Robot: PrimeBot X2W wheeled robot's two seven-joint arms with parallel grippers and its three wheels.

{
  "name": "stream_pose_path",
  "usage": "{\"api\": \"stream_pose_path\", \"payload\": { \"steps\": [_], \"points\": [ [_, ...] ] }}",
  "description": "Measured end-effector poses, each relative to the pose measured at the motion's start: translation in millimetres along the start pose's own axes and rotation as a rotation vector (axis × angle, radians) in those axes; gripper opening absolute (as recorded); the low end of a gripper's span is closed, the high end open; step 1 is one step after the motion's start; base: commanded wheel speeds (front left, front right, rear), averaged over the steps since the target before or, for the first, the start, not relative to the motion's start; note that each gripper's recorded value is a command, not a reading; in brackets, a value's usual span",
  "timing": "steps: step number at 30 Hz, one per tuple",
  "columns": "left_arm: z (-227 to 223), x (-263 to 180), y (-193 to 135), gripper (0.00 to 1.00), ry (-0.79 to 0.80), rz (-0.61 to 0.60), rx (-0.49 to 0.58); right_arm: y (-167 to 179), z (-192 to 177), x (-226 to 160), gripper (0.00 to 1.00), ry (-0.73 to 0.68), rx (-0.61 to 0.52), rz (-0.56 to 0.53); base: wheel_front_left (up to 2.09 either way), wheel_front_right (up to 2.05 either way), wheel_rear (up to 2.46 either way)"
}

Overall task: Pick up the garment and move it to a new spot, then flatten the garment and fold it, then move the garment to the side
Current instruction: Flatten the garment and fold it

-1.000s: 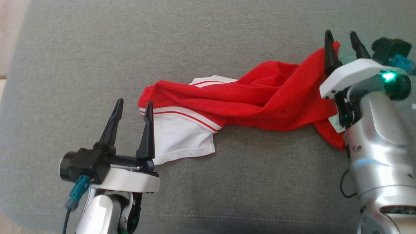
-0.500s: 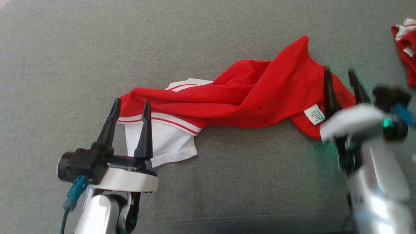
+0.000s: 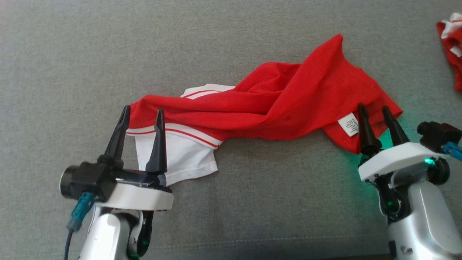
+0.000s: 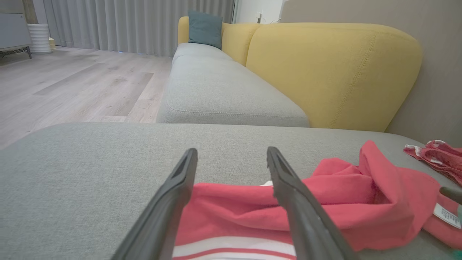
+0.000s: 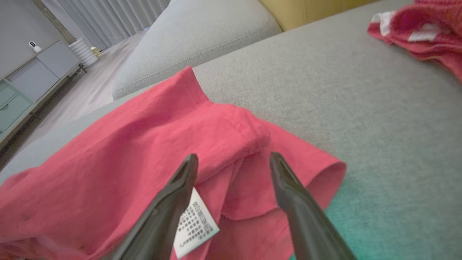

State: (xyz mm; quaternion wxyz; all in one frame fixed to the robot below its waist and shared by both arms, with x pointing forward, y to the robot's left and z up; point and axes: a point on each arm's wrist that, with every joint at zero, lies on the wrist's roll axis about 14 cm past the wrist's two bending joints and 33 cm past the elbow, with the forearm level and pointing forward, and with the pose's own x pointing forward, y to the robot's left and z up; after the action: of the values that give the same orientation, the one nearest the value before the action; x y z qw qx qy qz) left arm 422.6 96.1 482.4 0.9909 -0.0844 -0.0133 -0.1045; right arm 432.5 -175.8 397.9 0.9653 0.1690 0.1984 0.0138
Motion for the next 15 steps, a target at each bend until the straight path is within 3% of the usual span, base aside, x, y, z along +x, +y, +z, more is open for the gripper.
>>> {"api": "stream_pose_path", "payload": {
  "steps": [11,13,14,15],
  "points": [
    [-0.6,-4.8,10.0,1.00,0.006,0.030,0.010,14.1,-3.6,30.0,1.00,0.041,0.043,0.032,0.00,0.00,0.00],
    [-0.4,-4.9,10.3,1.00,0.006,0.031,0.010,15.9,-1.9,30.8,0.70,0.031,0.041,0.037,0.00,0.00,0.00],
    [-0.2,-5.0,10.4,1.00,0.006,0.032,0.010,17.7,-0.4,31.2,0.42,0.022,0.039,0.042,0.00,0.00,0.00],
    [-0.1,-4.9,10.2,1.00,0.005,0.031,0.010,19.0,1.7,31.5,0.28,0.010,0.037,0.045,0.00,0.00,0.00]
  ]
}}
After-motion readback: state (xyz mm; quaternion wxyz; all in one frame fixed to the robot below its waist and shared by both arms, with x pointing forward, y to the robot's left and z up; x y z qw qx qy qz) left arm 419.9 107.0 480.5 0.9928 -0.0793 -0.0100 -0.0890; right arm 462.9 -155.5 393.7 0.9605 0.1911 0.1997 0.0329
